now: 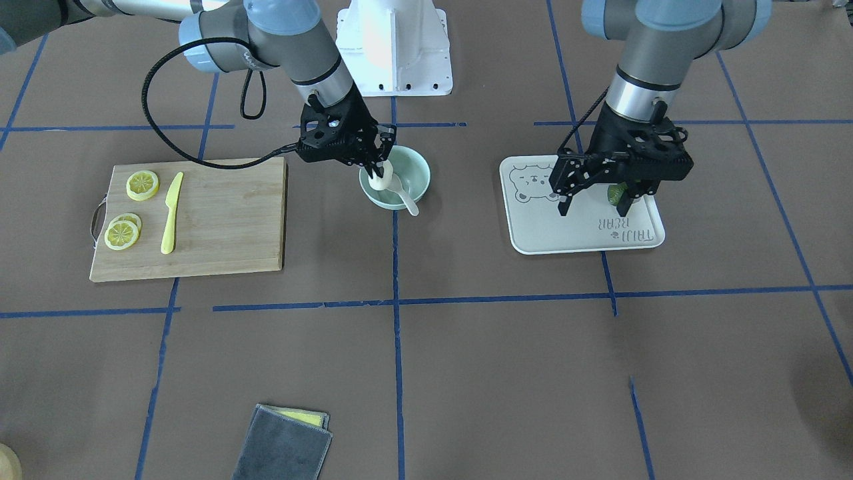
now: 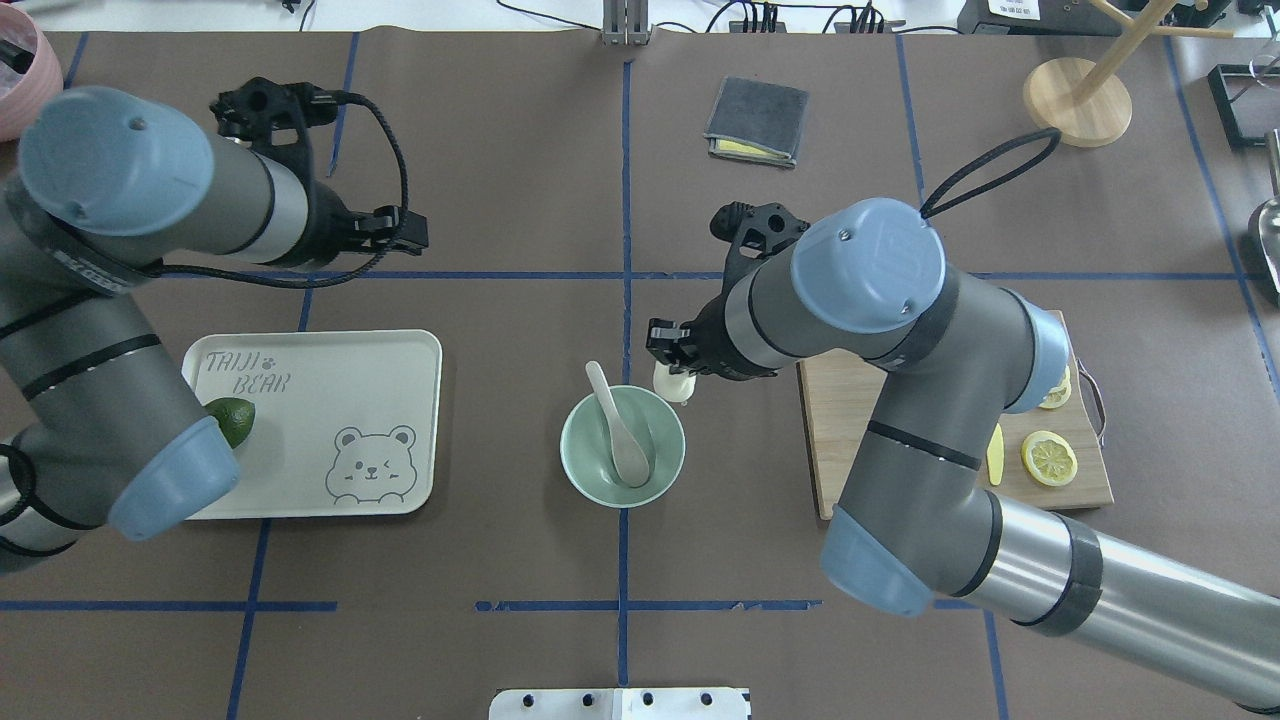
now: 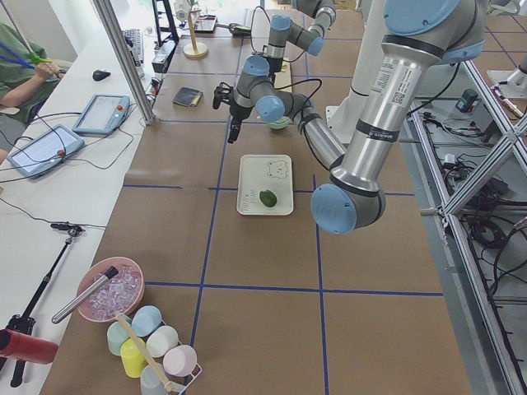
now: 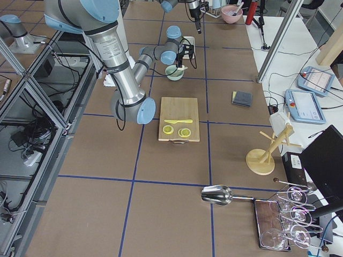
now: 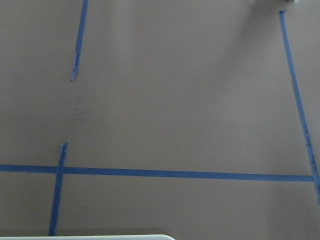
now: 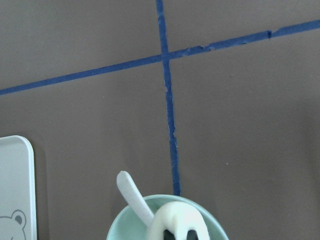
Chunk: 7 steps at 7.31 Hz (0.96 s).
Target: Put spoon and bun in bowl
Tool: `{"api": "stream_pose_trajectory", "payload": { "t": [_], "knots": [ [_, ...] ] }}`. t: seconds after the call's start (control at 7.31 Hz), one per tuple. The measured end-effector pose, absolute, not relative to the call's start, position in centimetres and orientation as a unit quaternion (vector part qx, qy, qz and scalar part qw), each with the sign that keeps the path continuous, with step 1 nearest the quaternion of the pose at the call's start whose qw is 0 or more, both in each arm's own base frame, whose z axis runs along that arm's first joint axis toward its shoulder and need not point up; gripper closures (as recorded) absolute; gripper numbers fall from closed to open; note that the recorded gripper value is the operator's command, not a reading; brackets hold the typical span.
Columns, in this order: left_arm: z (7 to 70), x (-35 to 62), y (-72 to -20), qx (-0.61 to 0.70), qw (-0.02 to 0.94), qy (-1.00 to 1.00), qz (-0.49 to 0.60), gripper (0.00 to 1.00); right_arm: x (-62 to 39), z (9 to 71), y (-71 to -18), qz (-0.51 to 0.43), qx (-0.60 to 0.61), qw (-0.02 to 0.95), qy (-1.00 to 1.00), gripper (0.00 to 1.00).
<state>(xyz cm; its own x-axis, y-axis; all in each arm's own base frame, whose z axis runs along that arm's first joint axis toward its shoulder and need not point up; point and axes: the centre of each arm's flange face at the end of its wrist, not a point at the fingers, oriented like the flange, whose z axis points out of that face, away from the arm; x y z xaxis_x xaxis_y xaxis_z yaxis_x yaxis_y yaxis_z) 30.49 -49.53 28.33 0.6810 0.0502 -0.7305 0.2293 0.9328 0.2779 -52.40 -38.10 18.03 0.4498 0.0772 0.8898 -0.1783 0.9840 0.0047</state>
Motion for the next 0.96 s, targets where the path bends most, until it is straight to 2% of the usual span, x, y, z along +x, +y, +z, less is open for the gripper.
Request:
{"api": "stream_pose_trajectory", "payload": {
  "t": [0.14,0.96],
  "knots": [
    [29.7,28.8,-50.3,0.183,0.905,0.383,-0.036,0.0,-53.3,17.8,-37.1,0.073,0.046,0.85,-0.52,0.0],
    [35.9,18.8,-54.0,0.208,0.921,0.327,0.031,0.0,-54.2,17.4,-35.7,0.072,0.037,0.849,-0.521,0.0]
  ]
}}
